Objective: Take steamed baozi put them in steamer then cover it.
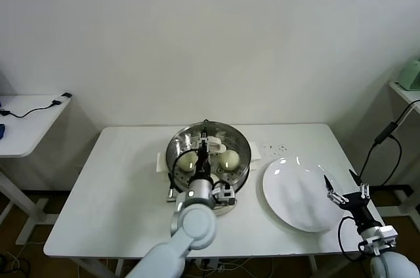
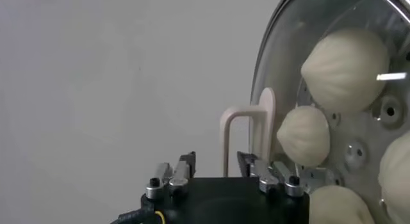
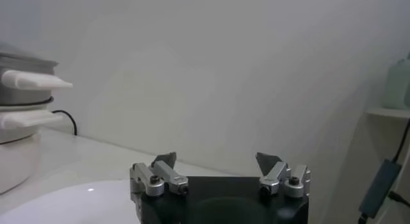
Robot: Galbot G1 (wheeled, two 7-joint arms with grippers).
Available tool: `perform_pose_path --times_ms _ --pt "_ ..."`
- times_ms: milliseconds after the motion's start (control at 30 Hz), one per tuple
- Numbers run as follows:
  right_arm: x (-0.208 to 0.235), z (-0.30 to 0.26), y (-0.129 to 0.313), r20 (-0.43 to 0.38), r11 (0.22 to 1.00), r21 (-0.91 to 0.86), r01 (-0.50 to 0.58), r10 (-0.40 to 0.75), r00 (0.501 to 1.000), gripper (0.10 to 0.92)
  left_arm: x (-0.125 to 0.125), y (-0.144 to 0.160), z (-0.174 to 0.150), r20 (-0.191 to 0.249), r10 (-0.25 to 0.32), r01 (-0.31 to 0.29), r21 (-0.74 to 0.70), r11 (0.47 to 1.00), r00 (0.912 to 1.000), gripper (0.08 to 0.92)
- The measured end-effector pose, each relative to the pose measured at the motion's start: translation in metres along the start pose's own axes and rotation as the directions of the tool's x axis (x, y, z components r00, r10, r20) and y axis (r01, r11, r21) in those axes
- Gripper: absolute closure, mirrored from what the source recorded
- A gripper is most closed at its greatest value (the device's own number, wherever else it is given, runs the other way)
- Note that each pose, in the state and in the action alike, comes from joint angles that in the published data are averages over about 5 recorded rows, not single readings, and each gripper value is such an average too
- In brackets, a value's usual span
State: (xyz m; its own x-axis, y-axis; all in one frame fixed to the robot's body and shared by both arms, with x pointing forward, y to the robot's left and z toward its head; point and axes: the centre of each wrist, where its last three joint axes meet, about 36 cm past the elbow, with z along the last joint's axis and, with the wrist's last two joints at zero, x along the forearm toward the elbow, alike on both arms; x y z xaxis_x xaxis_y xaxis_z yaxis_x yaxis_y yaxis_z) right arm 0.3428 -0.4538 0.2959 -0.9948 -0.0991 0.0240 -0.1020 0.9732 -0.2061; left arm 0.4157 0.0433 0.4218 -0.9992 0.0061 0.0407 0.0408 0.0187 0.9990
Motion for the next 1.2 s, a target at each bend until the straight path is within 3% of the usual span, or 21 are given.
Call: perform_pose_path --times_ms 400,567,700,867,1000,1200 --pt "-0.001 -0.003 0.002 -0.008 1.0 -0.006 -0.008 0.008 1.0 0.2 0.026 0.019 0.035 0.014 -0.029 0.028 0.076 0.997 0.9995 0.195" --pt "-0.001 -0.005 0.003 -0.024 1.0 -0.001 -0.02 0.02 1.0 0.2 0.038 0.027 0.059 0.001 -0.038 0.037 0.144 0.989 0.9993 0.177" --pt "-0.001 -0.006 0.005 -0.038 1.0 0.003 -0.026 0.026 0.999 0.2 0.049 0.033 0.081 -0.006 -0.01 0.011 0.217 0.976 0.9999 0.177" --pt "-0.001 -0.01 0.008 -0.054 0.999 0.009 -0.033 0.034 0.998 0.2 0.064 0.034 0.106 0.051 0.027 -0.041 0.318 0.947 0.9984 0.177" --pt "-0.001 -0.012 0.012 -0.055 0.999 0.002 -0.047 0.047 0.997 0.2 0.069 0.031 0.129 0.105 0.02 -0.061 0.412 0.909 0.9943 0.177" --pt "0.003 -0.013 0.018 -0.056 0.998 -0.011 -0.065 0.064 0.996 0.2 0.067 0.023 0.176 0.114 0.004 -0.07 0.584 0.809 0.9934 0.177"
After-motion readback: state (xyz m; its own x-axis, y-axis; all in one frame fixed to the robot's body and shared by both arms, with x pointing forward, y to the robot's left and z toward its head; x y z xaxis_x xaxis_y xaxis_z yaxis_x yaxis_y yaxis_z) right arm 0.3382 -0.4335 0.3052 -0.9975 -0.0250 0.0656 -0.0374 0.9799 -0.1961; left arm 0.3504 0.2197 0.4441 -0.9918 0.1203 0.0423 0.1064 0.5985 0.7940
